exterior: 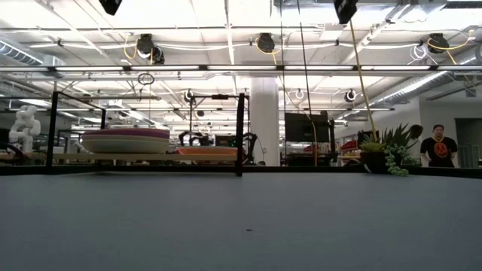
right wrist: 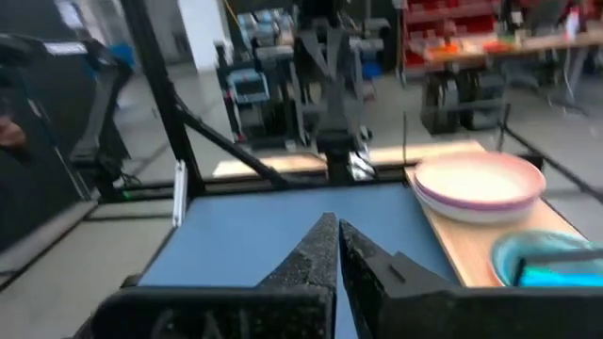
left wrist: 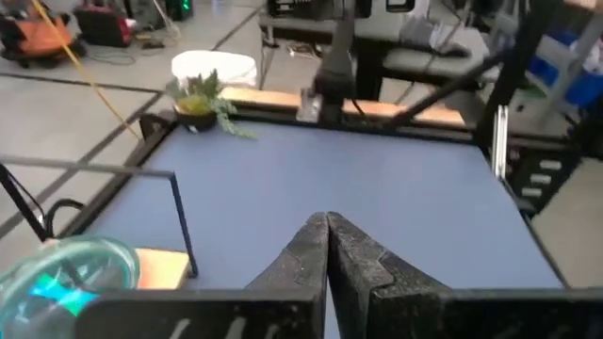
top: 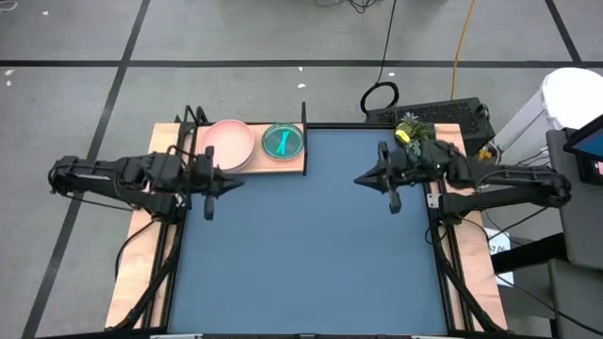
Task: Place and stack plates onto a shelf
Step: Return to Home Position
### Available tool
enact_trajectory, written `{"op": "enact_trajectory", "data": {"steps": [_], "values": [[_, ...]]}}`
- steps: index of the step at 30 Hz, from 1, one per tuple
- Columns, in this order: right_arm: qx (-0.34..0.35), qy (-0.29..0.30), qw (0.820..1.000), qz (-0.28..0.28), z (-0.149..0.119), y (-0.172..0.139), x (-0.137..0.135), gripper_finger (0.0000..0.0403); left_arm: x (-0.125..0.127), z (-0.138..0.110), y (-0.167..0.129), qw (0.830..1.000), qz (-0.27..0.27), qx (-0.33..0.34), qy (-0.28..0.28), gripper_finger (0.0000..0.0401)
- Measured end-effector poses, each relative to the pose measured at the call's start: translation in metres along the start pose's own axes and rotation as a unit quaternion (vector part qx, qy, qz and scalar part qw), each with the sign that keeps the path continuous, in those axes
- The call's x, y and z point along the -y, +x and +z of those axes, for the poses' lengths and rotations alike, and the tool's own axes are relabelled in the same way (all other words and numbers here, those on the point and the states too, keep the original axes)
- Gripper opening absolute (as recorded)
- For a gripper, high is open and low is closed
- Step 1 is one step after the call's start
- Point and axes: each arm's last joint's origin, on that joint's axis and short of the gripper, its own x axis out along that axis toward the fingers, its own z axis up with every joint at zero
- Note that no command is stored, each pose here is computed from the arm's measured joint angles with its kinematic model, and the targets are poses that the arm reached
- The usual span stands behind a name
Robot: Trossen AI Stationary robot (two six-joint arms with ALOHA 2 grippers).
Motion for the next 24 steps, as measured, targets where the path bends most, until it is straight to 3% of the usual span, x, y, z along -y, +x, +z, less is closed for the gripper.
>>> {"op": "enact_trajectory", "data": {"steps": [4, 11, 19, 24], "values": [[0.032, -0.038, 0.999, 0.018, -0.038, 0.004, -0.001, 0.0000, 0.006, -0.023, 0.009, 1.000, -0.019, -0.008, -0.001, 0.0005], [0.037, -0.049, 0.997, 0.035, -0.092, 0.003, -0.001, 0.0000, 0.022, -0.070, 0.027, 0.992, -0.075, 0.091, -0.034, 0.0004], [0.024, -0.050, 0.998, 0.020, -0.127, -0.003, 0.003, 0.0000, 0.029, -0.120, 0.032, 0.994, -0.086, 0.063, 0.007, 0.0004], [0.013, -0.064, 0.998, 0.019, -0.144, -0.007, 0.004, 0.0000, 0.024, -0.144, 0.028, 0.992, -0.090, 0.083, 0.021, 0.0004]]}}
